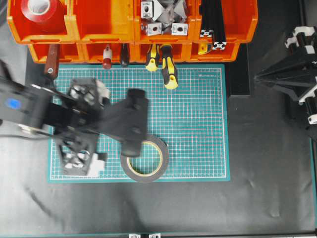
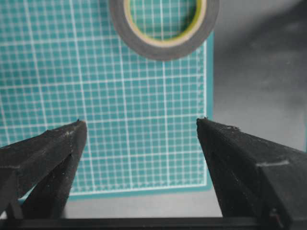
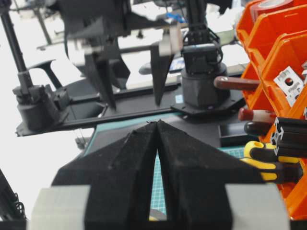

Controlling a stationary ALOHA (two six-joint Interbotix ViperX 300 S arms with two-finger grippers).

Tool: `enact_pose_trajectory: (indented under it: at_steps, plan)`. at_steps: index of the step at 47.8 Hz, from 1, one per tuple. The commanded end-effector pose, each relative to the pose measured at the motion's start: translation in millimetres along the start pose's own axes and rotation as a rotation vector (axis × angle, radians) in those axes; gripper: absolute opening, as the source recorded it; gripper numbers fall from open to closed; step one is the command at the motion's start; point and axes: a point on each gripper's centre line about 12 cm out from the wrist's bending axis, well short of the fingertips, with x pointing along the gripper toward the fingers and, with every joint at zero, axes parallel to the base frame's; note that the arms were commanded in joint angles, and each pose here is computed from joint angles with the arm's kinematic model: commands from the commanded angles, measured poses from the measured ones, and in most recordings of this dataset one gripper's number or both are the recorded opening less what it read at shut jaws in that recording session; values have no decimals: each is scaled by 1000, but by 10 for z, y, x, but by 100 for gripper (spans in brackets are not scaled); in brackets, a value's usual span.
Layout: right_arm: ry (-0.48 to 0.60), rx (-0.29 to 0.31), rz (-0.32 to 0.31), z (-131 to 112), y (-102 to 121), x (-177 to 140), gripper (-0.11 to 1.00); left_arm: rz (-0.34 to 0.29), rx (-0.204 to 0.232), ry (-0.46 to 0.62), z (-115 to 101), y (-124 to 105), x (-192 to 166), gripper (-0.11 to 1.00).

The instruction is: Pick foam from container rack with left arm.

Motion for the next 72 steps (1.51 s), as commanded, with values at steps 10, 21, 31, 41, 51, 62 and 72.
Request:
enact_pose_trajectory:
  at_steps: [10,21,31,41,51,62,72]
  plan:
    - [-39,2,9,139,30,26,0,-65,23,-314,-262,68,-636,89]
    - [-39,2,9,139,30,26,0,-87,95,-484,-576,128,-849,86]
    - [-39,0,9,143,31,26,0,-120,88,-676,-871,203,-1048,80]
    - [-30,-3,8,137,31,16,0,-170,57,-905,-1210,279,-1209,79]
    - [-24,-3,6,143,30,9,0,-155,-14,-995,-1498,449,-1200,79]
    - [-24,0,7,143,32,9,0,-128,-70,-1042,-1631,568,-1250,79]
    - [-42,-1,11,190,41,-17,0,-136,-76,-1043,-1644,563,-1240,79]
